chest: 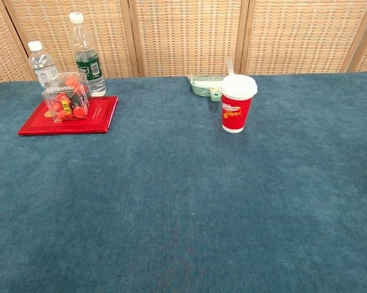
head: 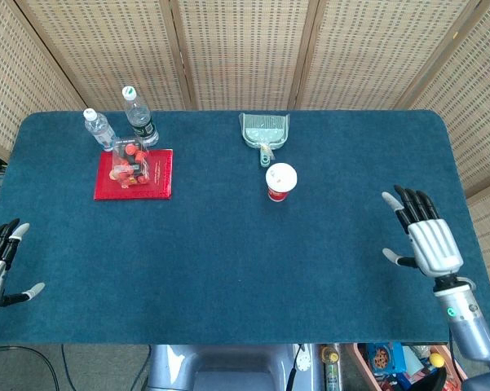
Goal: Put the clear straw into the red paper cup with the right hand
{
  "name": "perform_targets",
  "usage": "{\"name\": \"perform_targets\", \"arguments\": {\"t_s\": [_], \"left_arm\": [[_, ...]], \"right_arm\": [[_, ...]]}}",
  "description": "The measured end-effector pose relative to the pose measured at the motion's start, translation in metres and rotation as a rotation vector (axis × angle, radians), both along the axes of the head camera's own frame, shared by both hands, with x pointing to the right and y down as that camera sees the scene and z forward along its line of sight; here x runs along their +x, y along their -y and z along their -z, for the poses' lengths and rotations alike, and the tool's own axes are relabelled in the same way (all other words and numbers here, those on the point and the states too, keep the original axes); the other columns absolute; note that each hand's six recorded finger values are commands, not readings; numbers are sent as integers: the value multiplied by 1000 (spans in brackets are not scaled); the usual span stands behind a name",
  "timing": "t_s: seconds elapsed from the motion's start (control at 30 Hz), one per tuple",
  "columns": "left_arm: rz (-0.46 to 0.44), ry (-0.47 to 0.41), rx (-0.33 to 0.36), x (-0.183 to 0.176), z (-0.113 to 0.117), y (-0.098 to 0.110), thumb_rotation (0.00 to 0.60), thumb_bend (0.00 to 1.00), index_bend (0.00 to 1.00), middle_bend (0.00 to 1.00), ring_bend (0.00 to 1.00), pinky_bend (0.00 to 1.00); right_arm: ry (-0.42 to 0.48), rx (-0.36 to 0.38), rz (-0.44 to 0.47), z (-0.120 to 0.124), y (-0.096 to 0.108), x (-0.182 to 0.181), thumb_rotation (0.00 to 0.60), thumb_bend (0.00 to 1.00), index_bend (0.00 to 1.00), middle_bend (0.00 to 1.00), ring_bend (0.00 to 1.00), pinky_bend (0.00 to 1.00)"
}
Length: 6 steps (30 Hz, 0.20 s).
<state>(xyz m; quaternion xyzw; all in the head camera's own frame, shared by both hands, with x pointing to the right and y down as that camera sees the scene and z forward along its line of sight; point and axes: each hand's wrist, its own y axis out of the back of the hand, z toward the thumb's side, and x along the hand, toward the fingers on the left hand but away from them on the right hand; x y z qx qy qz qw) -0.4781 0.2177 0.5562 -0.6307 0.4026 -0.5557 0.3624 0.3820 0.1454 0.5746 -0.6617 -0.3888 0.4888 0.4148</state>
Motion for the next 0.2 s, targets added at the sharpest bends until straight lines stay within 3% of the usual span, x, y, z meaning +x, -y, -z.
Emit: {"name": "perform_targets", "arguments": {"t_s": [0.2], "left_arm": [[-9, -8, -4, 1, -2, -4, 600, 0, 0, 0, 0, 0]], "right_arm": [[-90, 52, -31, 3, -51, 15, 600, 0, 0, 0, 0, 0]]}}
